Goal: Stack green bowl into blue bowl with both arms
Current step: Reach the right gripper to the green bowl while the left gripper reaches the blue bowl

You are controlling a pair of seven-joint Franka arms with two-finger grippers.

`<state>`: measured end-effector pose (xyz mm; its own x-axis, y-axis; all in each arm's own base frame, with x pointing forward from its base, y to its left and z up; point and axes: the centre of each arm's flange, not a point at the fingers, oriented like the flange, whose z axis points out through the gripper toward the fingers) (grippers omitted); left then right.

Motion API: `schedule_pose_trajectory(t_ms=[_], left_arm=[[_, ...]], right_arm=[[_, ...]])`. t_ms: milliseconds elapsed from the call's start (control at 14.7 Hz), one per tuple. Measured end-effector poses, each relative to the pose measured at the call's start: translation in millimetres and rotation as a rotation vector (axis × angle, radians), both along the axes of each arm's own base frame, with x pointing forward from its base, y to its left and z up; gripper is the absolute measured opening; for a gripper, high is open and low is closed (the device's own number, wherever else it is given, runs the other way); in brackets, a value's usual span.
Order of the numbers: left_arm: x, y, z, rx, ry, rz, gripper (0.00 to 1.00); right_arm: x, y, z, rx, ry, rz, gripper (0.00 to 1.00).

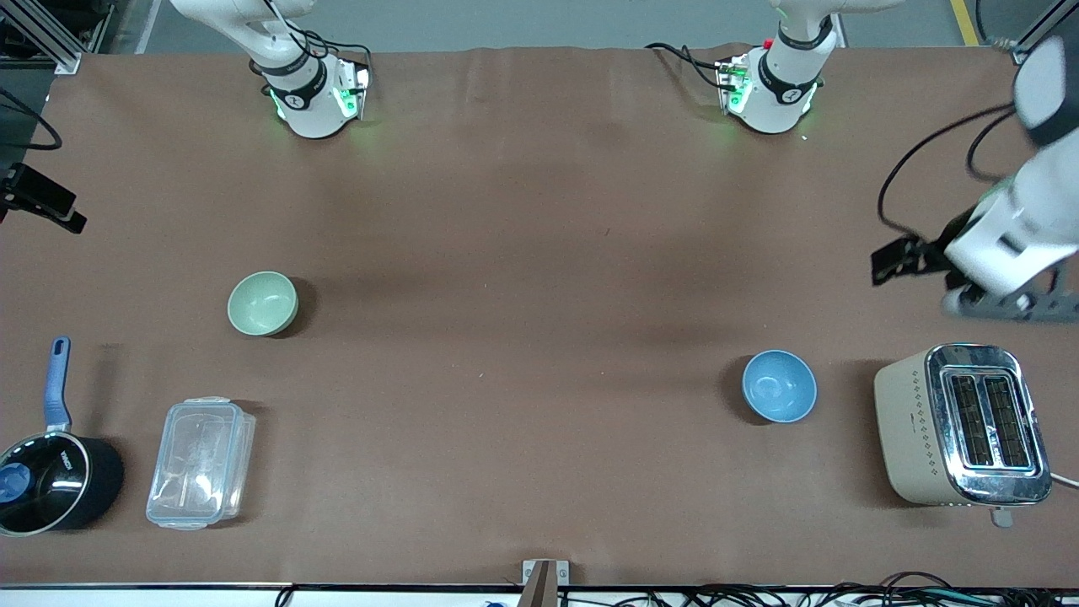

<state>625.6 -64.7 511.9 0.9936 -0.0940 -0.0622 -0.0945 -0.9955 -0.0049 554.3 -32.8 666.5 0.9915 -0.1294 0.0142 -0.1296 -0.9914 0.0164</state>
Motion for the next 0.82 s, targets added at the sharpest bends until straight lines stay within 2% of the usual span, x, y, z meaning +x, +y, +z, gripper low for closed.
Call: schedule_pose_trajectory(t_ms=[273, 477, 614, 818], left_arm=[[37, 6, -119, -0.007, 0.059, 0.067, 1.0], [54, 15, -193, -0.019, 0.063, 0.09, 1.0], [59, 14, -237, -0.026, 0.066, 0.091, 0.96], [63, 12, -281, -0.033, 0.064, 0.093, 0.68]], right_arm=[[-6, 5, -61, -0.044, 0.08, 0.022, 1.0], [-20, 2, -142, -0.049, 0.113, 0.033, 1.0], [-31, -2, -204, -0.046, 0.11, 0.036, 1.0], [-54, -4, -285, -0.04, 0.077, 0.041, 1.0]])
